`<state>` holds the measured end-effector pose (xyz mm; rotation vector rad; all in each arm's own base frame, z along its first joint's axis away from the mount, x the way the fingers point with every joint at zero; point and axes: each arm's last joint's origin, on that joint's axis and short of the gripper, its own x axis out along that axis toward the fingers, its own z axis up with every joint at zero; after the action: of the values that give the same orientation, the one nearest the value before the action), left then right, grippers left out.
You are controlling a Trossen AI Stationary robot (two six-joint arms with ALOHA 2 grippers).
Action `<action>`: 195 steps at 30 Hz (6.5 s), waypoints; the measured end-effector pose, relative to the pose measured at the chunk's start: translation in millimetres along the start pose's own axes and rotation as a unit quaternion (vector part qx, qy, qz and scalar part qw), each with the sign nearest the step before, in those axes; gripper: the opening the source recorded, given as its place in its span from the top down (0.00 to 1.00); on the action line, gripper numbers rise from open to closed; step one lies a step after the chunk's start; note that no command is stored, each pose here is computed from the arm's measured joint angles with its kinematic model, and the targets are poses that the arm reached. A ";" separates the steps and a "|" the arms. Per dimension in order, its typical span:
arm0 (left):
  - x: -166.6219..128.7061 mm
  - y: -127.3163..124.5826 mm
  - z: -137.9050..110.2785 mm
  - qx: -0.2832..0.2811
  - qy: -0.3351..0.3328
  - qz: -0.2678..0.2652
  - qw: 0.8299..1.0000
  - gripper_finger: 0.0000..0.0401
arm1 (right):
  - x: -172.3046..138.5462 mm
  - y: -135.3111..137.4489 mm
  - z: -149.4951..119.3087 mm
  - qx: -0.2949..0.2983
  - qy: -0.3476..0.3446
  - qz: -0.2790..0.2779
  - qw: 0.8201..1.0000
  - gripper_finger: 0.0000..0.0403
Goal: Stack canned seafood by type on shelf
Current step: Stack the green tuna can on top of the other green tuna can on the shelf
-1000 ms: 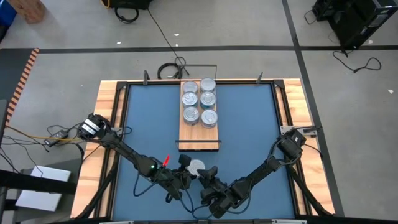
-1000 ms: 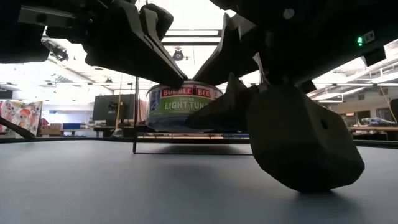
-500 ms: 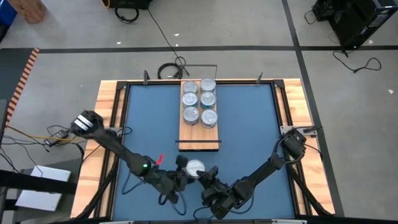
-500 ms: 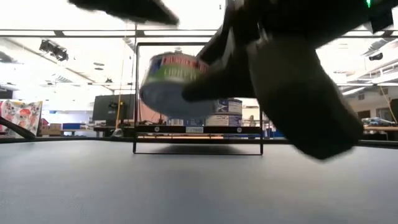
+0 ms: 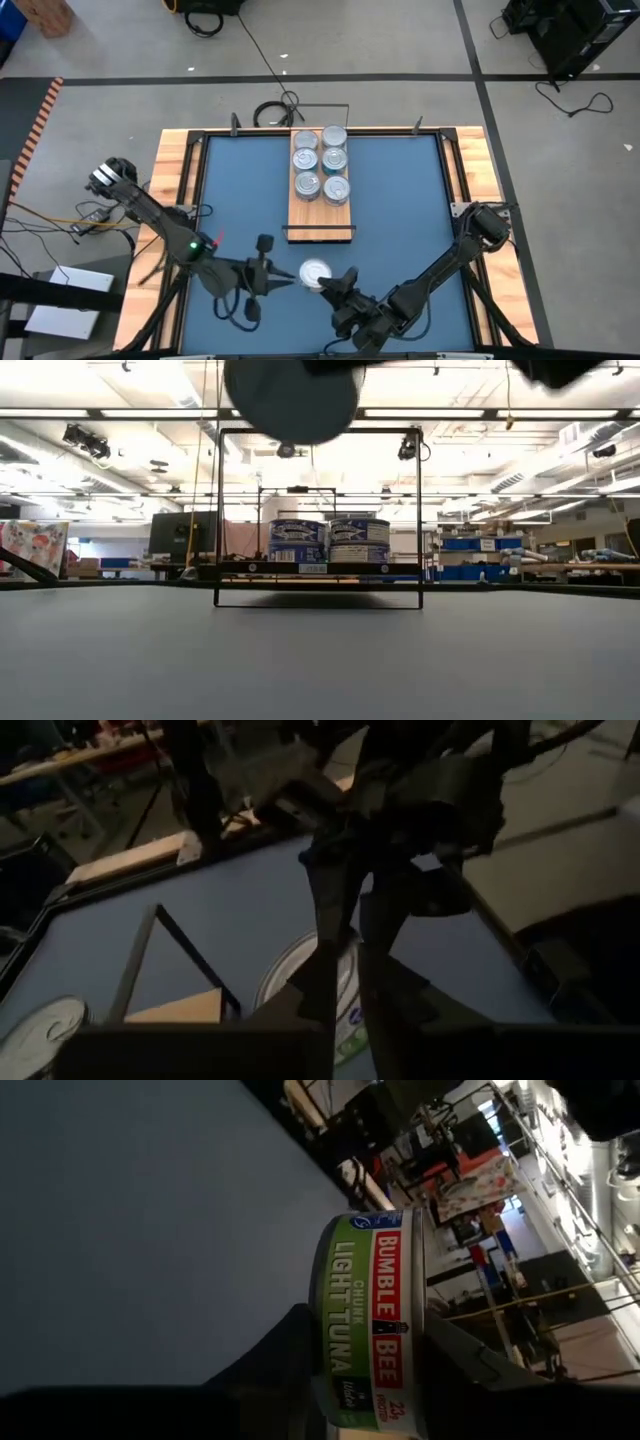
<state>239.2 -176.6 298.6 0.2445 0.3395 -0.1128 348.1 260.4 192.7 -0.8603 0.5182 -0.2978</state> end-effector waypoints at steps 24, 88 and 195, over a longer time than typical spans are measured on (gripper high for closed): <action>-19.6 -1.3 -23.7 0.231 -0.057 0.108 0.965 0.64 | -27.3 -76.1 22.0 0.104 -0.058 0.029 0.992 0.67; 27.8 -13.4 16.6 0.210 0.078 0.086 0.971 0.59 | -23.6 -76.9 24.1 0.147 -0.074 0.067 0.984 0.66; 65.1 337.3 -169.0 0.278 0.360 0.257 0.852 0.52 | 0.2 -190.0 -138.5 0.262 0.061 0.080 0.960 1.00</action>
<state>297.6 187.4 195.4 0.9580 0.9794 0.4366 264.6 53.3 266.4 -0.2836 0.5842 -0.3207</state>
